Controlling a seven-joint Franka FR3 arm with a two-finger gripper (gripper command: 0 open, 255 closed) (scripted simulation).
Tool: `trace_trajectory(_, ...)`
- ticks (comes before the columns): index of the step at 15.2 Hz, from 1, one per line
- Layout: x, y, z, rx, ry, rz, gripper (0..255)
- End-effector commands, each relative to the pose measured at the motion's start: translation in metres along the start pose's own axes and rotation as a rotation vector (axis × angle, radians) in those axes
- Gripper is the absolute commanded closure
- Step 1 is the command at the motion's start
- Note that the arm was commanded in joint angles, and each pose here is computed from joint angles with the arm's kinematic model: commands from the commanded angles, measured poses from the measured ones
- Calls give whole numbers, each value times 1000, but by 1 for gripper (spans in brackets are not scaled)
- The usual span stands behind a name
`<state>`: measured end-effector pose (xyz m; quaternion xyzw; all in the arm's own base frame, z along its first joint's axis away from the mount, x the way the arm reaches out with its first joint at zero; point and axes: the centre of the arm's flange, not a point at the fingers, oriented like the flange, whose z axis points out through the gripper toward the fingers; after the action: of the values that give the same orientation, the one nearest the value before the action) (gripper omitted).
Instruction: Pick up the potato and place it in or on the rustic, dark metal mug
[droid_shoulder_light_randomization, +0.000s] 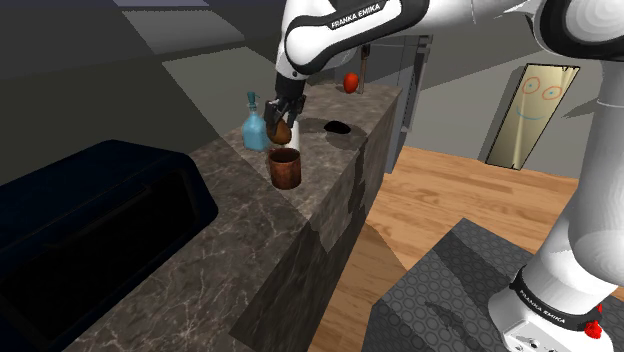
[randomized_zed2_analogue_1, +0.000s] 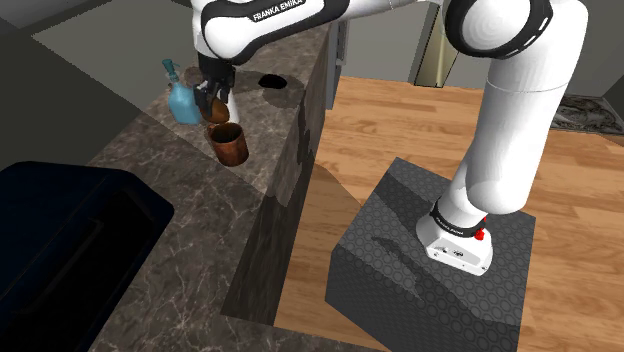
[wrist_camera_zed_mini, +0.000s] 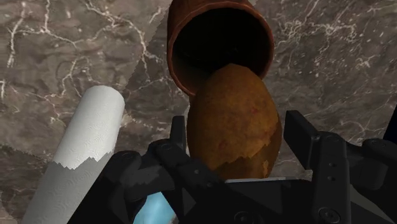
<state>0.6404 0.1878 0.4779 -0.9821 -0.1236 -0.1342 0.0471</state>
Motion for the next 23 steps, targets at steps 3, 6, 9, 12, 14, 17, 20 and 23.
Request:
trace_trajectory(3,-4,3,20,0,0,-1,255)
trace_trajectory(6,-8,4,35,0,0,-1,255)
trace_trajectory(9,-13,5,51,0,0,-1,255)
trace_trajectory(12,-15,6,59,0,0,-1,255)
trace_trajectory(14,-15,6,59,0,0,-1,255)
trace_trajectory(17,-15,6,59,0,0,-1,255)
trace_trajectory(20,-14,5,59,0,0,-1,0)
trace_trajectory(23,-15,5,59,0,0,-1,0)
